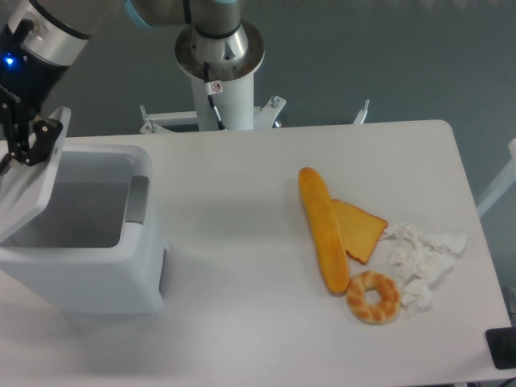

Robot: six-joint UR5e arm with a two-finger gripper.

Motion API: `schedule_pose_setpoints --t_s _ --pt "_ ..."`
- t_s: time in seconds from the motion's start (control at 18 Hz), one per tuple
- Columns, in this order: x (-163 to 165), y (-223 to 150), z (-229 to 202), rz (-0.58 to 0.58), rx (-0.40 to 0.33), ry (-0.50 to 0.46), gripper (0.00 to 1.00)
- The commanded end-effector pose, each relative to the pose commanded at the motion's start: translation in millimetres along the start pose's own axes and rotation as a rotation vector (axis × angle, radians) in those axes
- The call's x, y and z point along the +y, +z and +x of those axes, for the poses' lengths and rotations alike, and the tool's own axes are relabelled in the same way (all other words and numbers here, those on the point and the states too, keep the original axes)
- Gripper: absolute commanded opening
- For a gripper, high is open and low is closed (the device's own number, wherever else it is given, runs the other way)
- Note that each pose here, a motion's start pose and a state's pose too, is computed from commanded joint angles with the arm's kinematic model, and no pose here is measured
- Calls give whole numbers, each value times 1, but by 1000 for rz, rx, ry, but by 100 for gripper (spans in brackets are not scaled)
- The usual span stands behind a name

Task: Close the trash can
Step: 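Push the lid down over the trash can opening with the gripper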

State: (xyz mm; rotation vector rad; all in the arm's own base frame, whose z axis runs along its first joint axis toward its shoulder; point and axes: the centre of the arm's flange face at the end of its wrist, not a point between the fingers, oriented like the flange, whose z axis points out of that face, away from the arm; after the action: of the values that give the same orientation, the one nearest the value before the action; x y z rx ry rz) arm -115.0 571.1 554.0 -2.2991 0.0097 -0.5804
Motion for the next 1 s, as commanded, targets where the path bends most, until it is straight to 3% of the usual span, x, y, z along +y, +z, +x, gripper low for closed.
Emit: schedule_pose_setpoints --t_s 1.0 --pt "12 1 -18 -39 -75 27 100"
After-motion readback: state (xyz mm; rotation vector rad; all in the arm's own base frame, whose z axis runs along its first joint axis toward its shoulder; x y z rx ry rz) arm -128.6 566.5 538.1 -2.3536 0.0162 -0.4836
